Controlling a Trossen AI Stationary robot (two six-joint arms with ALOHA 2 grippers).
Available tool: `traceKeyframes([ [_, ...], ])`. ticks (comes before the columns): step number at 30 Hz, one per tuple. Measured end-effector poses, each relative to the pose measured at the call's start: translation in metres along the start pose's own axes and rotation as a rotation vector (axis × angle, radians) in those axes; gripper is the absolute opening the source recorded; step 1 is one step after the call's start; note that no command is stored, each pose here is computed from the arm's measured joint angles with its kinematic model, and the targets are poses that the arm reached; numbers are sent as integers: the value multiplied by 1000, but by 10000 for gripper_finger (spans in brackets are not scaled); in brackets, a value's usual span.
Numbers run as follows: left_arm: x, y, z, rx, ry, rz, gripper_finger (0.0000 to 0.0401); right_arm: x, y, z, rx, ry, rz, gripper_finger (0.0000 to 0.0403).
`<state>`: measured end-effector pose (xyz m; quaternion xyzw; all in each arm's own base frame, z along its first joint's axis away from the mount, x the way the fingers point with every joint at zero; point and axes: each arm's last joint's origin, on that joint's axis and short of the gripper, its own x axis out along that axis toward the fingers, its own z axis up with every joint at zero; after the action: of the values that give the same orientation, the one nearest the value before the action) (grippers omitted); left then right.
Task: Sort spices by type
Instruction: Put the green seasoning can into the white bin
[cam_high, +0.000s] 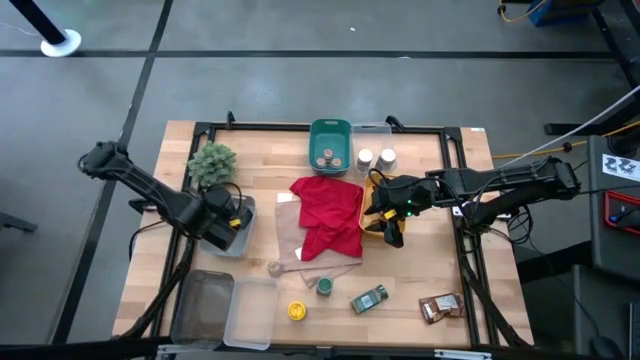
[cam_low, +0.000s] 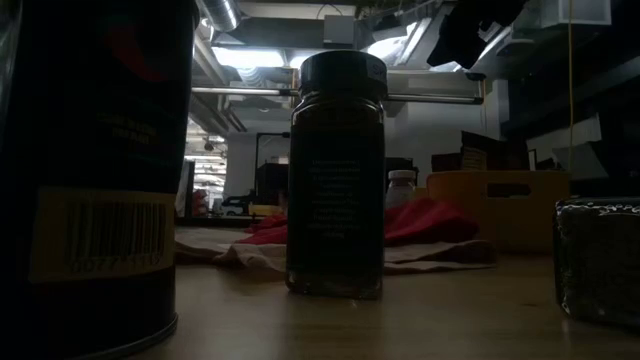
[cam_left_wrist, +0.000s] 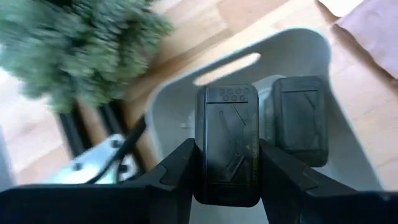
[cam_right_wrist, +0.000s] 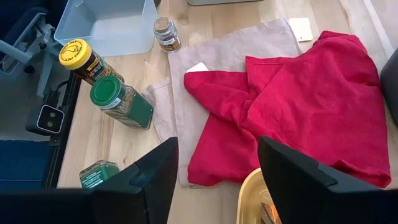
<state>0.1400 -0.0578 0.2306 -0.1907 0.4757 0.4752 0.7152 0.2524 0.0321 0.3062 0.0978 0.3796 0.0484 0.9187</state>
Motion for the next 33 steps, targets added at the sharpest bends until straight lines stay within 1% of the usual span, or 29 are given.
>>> traceKeyframes([
  [5, 16, -3, -9, -53, 16, -15, 129, 0, 0, 0, 0, 0, 0, 221],
  [9, 23, -1, -14, -66, 43, 0, 129, 0, 0, 0, 0, 0, 0, 221],
  [14, 23, -3, -14, -59, 48, -17, 130, 0, 0, 0, 0, 0, 0, 221],
  [19, 23, -6, -15, -42, 89, -47, 130, 0, 0, 0, 0, 0, 0, 221],
  [29, 22, -7, -16, -46, 111, -55, 130, 0, 0, 0, 0, 0, 0, 221],
  [33, 22, -7, -16, -22, 137, -57, 130, 0, 0, 0, -1, 0, 0, 221],
])
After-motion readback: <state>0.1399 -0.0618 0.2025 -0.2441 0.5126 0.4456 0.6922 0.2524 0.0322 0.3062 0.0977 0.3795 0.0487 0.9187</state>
